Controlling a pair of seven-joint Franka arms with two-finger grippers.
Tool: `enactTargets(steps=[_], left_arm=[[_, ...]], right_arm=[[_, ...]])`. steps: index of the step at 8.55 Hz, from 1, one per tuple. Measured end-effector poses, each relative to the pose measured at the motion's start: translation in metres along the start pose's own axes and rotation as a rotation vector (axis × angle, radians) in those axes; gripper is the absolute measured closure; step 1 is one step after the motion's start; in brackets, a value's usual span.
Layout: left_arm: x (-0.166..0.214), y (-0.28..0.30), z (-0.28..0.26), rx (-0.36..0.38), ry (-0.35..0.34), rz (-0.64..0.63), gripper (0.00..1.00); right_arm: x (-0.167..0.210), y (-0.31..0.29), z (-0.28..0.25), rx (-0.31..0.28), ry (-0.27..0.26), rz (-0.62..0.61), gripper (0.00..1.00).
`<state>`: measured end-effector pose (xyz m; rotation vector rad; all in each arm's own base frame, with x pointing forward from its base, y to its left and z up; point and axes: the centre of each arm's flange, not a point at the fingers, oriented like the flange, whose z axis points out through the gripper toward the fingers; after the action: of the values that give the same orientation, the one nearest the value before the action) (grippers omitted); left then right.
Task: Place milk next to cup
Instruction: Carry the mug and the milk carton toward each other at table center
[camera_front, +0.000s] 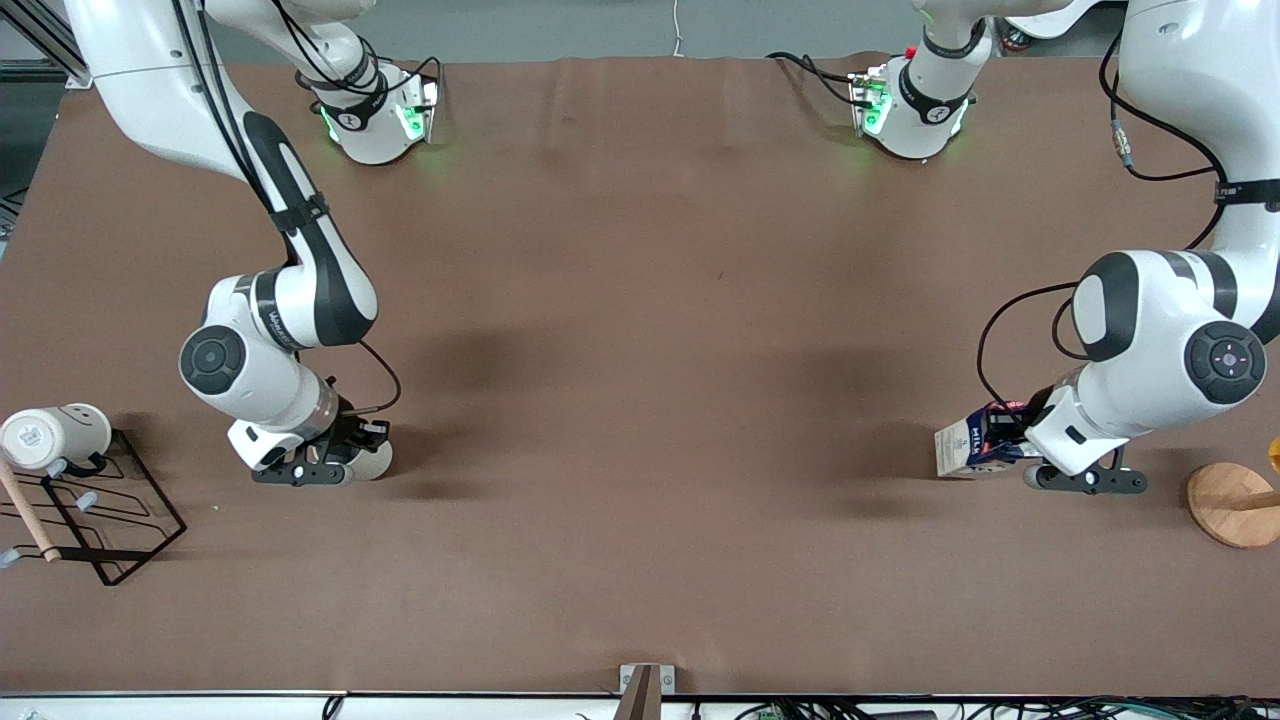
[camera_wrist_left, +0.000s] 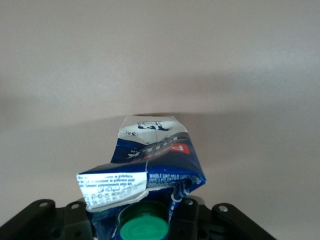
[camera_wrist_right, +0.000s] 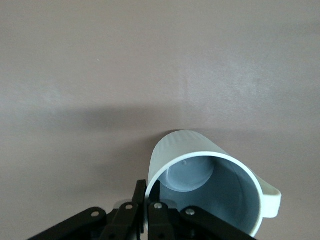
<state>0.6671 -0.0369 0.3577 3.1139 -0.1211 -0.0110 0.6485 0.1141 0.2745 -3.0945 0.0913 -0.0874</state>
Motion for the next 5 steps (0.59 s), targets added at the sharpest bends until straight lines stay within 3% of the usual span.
enactTargets(steps=[2,5], left_arm=[[0.002,0.024,-0.027,-0.028,0.041,0.02,0.59],[0.001,0.07,-0.06,-0.076,0.05,-0.002,0.59]], right_arm=[[-0.01,-0.069,-0.026,0.024,0.037,0.071,0.96],[-0.069,-0.236,-0.055,0.089,0.075,0.082,0.96]])
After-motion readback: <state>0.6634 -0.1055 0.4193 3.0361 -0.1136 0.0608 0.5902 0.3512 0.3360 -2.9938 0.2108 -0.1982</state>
